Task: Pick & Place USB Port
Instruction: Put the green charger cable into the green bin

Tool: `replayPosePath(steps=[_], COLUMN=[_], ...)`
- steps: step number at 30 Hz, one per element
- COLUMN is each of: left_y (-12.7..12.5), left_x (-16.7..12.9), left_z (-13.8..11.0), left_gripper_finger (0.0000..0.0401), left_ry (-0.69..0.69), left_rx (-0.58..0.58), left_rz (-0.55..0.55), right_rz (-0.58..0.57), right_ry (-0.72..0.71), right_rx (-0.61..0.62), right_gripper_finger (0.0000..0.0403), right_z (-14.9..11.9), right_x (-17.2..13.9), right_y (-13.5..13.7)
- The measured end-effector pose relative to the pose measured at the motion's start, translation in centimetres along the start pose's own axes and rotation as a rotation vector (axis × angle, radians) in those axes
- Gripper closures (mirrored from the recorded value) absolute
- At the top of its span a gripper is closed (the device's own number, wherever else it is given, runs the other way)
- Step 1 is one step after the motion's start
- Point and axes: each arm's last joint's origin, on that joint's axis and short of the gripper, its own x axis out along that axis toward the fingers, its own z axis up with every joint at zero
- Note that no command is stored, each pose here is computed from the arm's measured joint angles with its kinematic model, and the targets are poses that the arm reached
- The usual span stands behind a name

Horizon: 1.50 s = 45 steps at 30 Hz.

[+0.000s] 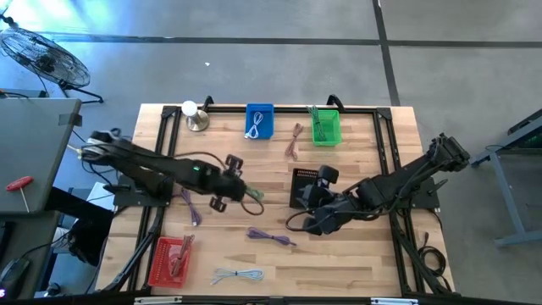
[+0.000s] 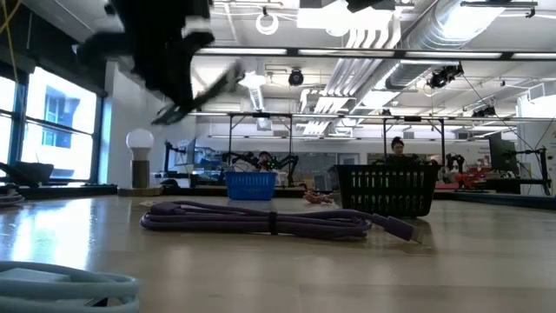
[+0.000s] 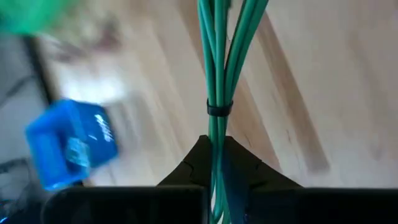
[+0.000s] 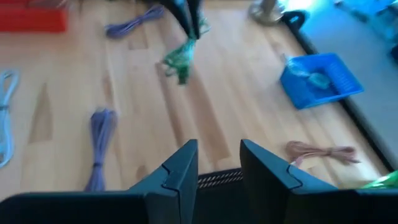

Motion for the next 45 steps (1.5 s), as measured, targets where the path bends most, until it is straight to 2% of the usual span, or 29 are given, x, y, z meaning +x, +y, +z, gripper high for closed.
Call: replayPosePath(steps=[5,9,14,18,22,24,30,34,41,45], left_y=[1.7,2.8,2.8,1.9,1.1,0.8,0.7,0.4,0.0,0.7], left_x=[-4.7,-7.4,-8.4,-7.1,-5.8,-5.5,-5.6,-5.0,-2.7,-2.2], left_z=[0.3,-0.2,-1.0,-1.1,-1.3,-1.5,-1.0,-0.3,0.9,0.9], left_gripper_finger=[0.0395,0.0395,0.0393,0.0394,0.0394,0.0394,0.0394,0.0394,0.0394,0.0394], left_ry=[-0.382,-0.677,-0.923,-1.032,-1.082,-1.083,-1.182,-1.227,-1.199,-1.208], left_rx=[-0.185,-0.329,-0.383,-0.378,-0.393,-0.390,-0.355,-0.326,-0.326,-0.330], left_rz=[0.097,0.152,0.143,0.101,0.078,0.074,0.014,-0.030,-0.023,-0.027], right_rz=[-0.089,-0.093,0.066,0.216,0.247,0.242,0.142,0.125,0.233,0.289], right_ry=[-0.082,-0.139,-0.173,-0.208,-0.275,-0.286,-0.330,-0.387,-0.483,-0.479], right_rx=[0.028,0.012,-0.076,-0.127,-0.056,-0.064,-0.077,-0.078,-0.084,-0.111], right_gripper_finger=[0.0291,0.0291,0.0291,0.0291,0.0287,0.0278,0.0221,0.0185,0.0171,0.0171], right_z=[0.5,1.1,2.0,2.8,3.8,3.9,4.5,5.4,6.7,6.6], right_x=[0.0,-0.1,-0.1,-0.1,0.0,0.0,0.5,1.0,1.3,2.1], right_y=[-0.1,0.1,0.8,1.1,1.0,0.9,0.3,-0.3,-0.5,0.0])
